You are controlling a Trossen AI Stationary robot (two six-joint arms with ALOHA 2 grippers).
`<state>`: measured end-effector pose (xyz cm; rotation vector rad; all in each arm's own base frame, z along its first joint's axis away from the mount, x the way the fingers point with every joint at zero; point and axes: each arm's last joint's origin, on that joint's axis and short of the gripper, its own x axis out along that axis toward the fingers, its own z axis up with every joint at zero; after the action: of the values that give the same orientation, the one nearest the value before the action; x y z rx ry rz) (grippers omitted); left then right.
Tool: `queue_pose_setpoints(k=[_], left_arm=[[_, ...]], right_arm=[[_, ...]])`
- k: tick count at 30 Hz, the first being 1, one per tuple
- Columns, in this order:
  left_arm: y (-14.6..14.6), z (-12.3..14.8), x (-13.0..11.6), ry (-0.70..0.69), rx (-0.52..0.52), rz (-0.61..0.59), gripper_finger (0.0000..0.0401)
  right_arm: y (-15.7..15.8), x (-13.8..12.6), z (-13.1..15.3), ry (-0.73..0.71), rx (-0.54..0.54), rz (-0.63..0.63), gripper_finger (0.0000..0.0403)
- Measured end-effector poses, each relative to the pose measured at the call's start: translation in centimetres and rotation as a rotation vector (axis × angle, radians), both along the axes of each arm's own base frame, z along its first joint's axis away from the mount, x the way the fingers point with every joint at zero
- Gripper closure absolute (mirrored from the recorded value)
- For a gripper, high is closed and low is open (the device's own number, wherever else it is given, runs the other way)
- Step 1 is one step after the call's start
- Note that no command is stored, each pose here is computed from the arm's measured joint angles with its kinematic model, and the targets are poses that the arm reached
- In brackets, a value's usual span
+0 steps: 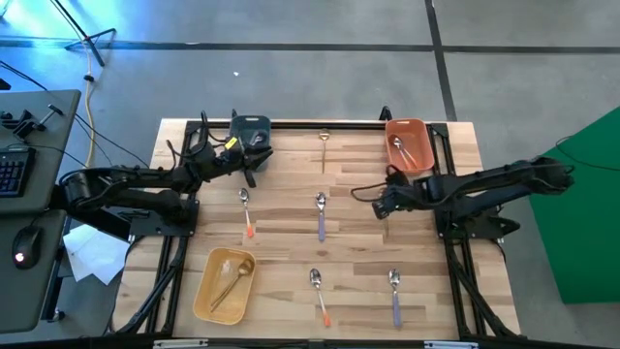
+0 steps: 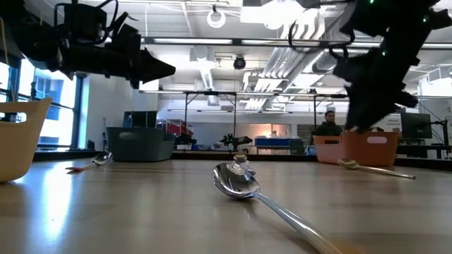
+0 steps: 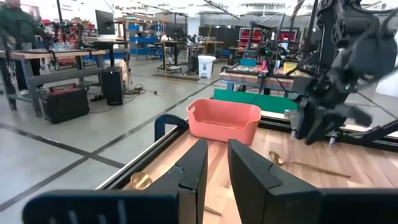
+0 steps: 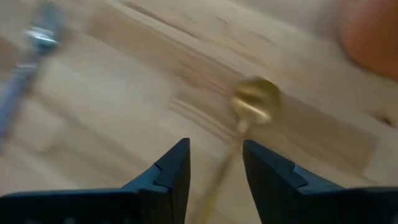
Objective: Sort silverware by color (type)
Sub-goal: Put the bottom gold spoon into the yellow bin
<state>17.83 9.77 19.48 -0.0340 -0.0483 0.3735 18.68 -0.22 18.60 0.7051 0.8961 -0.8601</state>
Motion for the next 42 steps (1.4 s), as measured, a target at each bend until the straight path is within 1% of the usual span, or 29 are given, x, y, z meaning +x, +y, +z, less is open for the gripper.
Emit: queue_pose_setpoints(k=[3, 7, 11, 15, 17, 22, 24, 26, 32, 33, 37, 42], left_arm=[[0.0, 0.0, 0.0, 0.002, 0.007, 0.001, 0.0348], [0.0, 0.0, 0.0, 0.001, 0.001, 0.0, 0.0348], [0.0, 0.0, 0.0, 0.001, 0.001, 0.0, 0.0348], [0.0, 0.0, 0.0, 0.001, 0.001, 0.0, 0.0348], [0.0, 0.0, 0.0, 0.0, 0.003, 0.0, 0.0348], [0.0, 0.2, 0.0, -0.006, 0.033, 0.003, 0.0348], [0.0, 0.3, 0.0, -0.014, 0.038, 0.003, 0.0348], [0.0, 0.4, 0.0, -0.02, 0.042, 0.004, 0.0348], [0.0, 0.6, 0.0, -0.043, 0.045, 0.003, 0.0348], [0.0, 0.7, 0.0, -0.048, 0.037, 0.003, 0.0348], [0.0, 0.7, 0.0, -0.05, 0.03, -0.004, 0.0348], [-0.2, 0.7, 0.1, -0.054, 0.014, -0.105, 0.0348]], right_arm=[[-0.2, 0.2, -1.2, 0.076, 0.034, -0.072, 0.0269], [-0.7, 0.8, -2.7, 0.15, 0.109, -0.112, 0.0269], [-1.4, 1.1, -3.9, 0.205, 0.124, -0.163, 0.0269], [-2.0, 1.9, -4.7, 0.192, 0.119, -0.154, 0.0269], [-2.3, 2.2, -5.0, 0.185, 0.138, -0.15, 0.0269], [-3.0, 2.5, -5.5, 0.194, 0.148, -0.17, 0.027], [-3.2, 2.5, -5.6, 0.197, 0.161, -0.173, 0.0275], [-3.3, 2.5, -5.6, 0.193, 0.162, -0.174, 0.0292], [-3.4, 2.7, -5.4, 0.174, 0.147, -0.125, 0.0385], [-3.4, 2.7, -5.4, 0.173, 0.144, -0.107, 0.0393], [-3.5, 3.4, -4.8, 0.164, 0.129, -0.024, 0.0391], [-3.6, 4.6, -2.7, 0.045, 0.063, 0.098, 0.0398]])
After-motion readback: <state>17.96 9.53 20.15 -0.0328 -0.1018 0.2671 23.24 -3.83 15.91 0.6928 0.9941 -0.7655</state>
